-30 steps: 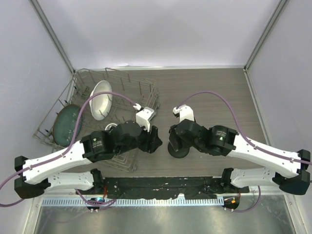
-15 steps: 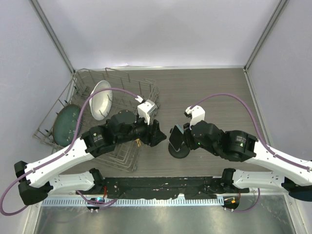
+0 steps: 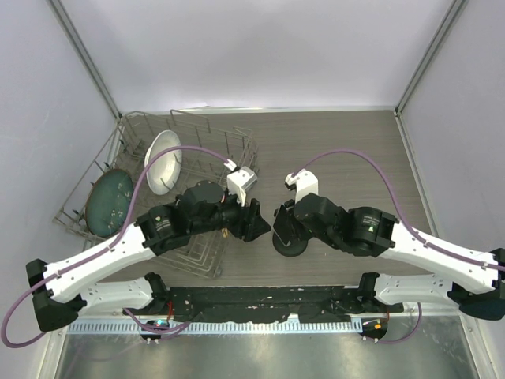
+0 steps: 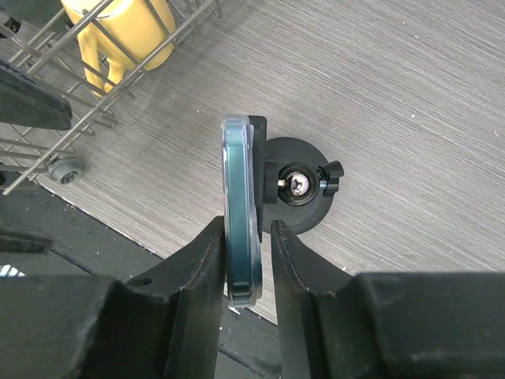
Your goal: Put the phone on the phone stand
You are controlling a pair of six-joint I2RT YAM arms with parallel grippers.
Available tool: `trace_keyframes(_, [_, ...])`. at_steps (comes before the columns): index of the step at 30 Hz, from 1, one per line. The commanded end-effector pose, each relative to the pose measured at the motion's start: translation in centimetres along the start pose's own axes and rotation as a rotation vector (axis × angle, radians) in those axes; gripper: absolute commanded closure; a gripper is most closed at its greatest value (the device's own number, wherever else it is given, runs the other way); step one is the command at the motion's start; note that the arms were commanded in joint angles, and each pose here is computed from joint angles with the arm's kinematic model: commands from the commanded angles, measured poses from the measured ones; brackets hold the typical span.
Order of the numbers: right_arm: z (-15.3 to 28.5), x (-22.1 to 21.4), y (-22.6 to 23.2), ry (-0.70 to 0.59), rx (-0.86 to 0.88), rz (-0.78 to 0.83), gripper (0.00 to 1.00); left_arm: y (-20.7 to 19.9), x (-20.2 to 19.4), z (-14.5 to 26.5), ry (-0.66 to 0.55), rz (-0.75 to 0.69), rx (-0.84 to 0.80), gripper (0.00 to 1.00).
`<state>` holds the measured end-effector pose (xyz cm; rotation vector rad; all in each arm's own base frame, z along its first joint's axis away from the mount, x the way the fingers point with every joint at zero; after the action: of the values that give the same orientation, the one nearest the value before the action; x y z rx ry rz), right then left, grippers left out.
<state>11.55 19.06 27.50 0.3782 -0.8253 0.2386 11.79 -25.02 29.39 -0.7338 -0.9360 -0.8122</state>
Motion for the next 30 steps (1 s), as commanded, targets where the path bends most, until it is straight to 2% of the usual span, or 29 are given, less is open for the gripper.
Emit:
trace_keyframes(1, [0.4,1.9,0.2,-0.072,-0.019,-0.003,0.66,-0.2,1.2,0.7,-0.070,-0.005,-0.018,0.42])
trace_keyframes(7, [0.3,2.0,0.4,-0.062,-0.008,0.029,0.66,-0.2,1.2,1.3,-0.083,-0.017,-0.026,0.39])
trace_keyframes(8, [0.2,1.9,0.4,-0.057,-0.006,0.039,0.69,-0.3,1.3,1.4,-0.087,-0.019,-0.030,0.38])
trace_keyframes(9, [0.2,1.9,0.5,-0.054,-0.001,0.050,0.77,-0.2,1.2,1.4,-0.084,-0.023,-0.029,0.38])
trace_keyframes(11, [0.3,2.1,0.5,-0.059,0.007,0.082,0.82,-0.3,1.4,1.6,-0.088,-0.027,-0.033,0.38])
trace_keyframes(12, [0.4,2.3,0.5,-0.067,0.014,0.087,0.91,-0.3,1.5,1.7,-0.092,-0.029,-0.034,0.38])
trace_keyframes(14, [0.5,2.7,0.5,-0.091,0.055,0.106,1.00,-0.2,1.5,1.8,-0.091,-0.035,-0.032,0.38])
trace_keyframes(19, [-0.2,4.6,-0.5,-0.089,0.190,0.118,1.00,-0.2,1.7,2.1,-0.097,-0.041,-0.034,0.39])
trace_keyframes(22, [-1.2,6.7,-2.6,-0.101,0.191,0.128,1.00,-0.2,1.8,2.6,-0.106,-0.048,-0.035,0.39])
trace_keyframes(23, [-1.6,6.9,-2.3,-0.070,0.254,0.146,1.00,-0.2,1.8,2.9,-0.107,-0.051,-0.034,0.39])
trace_keyframes(29, [-2.2,11.4,-4.6,-0.151,0.236,0.327,1.00,0.1,1.7,4.0,-0.117,-0.058,-0.004,0.39])
trace_keyframes(30, [-2.9,11.7,-4.6,-0.136,0.281,0.356,1.00,0.1,1.6,4.2,-0.124,-0.062,-0.003,0.39])
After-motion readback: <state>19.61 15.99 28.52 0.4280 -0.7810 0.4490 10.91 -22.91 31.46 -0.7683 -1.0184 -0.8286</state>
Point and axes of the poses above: each gripper's point midway between its finger pads, its own z axis back along the fingers, its own y axis along the line the jaws close on, x = y × z, the point moved 7 cm from there along z, back along the fingers, and after that the axes turned 13 degrees about -z, right-handed, at the moved point
